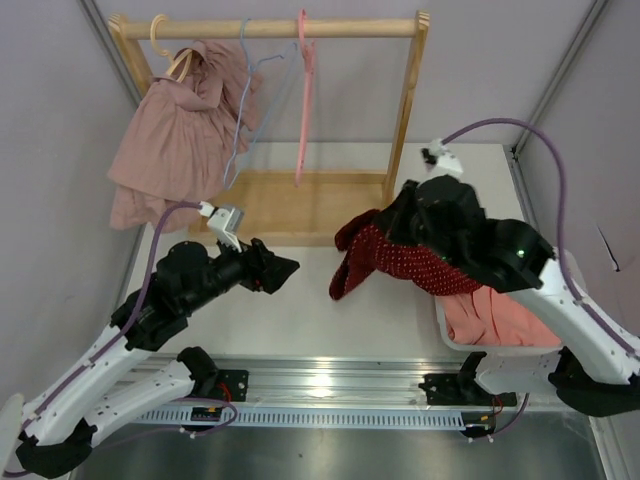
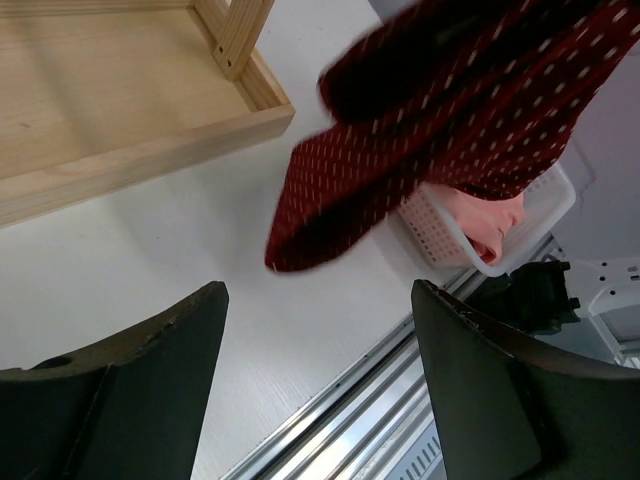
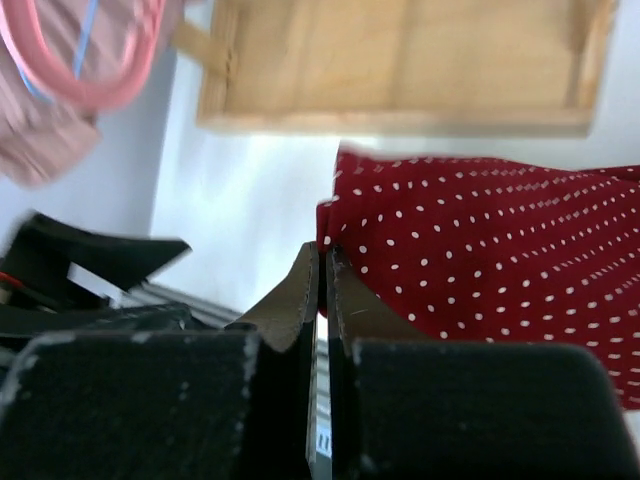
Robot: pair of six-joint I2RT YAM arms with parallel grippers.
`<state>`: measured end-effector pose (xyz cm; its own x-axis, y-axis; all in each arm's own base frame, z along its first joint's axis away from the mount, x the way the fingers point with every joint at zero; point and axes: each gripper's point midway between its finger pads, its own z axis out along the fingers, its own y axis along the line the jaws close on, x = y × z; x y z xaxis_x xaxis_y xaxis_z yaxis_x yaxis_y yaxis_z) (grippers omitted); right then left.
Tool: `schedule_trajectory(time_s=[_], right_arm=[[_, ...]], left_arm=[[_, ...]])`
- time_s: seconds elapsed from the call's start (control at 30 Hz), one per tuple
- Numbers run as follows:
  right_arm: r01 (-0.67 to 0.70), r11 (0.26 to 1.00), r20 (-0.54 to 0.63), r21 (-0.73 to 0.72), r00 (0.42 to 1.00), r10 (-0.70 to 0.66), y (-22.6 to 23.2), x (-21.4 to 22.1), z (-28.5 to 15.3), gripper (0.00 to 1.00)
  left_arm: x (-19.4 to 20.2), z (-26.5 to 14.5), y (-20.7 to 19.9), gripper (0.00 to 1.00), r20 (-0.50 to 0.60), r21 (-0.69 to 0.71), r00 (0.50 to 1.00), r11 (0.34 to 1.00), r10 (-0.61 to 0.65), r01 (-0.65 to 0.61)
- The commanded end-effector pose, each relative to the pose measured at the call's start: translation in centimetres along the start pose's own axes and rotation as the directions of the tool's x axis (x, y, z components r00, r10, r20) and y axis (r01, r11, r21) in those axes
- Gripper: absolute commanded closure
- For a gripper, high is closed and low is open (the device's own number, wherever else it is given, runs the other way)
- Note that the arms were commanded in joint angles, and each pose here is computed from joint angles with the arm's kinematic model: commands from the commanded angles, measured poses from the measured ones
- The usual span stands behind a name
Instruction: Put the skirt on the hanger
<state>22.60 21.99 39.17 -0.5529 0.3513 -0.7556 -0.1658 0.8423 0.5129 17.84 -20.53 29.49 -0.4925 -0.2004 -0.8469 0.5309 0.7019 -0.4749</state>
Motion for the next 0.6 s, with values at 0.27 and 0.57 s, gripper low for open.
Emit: schedule_trajectory(time_s=[0.27, 0.57], right_arm=[[0.087, 0.995, -0.129, -0.057, 0.987, -0.094, 6.1, 8.3, 6.0, 1.0], [0.122, 0.99, -0.155, -0.068, 0.979, -0.131, 7.5, 9.2, 7.5, 1.0]], left_arm=[[0.4, -2.1, 1.8, 0.19, 0.02, -0.079, 1.0, 0.997, 0.014, -0.012], [8.4, 2.8, 4.1, 0.28, -0.039, -0.029, 0.991, 0.992, -0.127, 0.125]])
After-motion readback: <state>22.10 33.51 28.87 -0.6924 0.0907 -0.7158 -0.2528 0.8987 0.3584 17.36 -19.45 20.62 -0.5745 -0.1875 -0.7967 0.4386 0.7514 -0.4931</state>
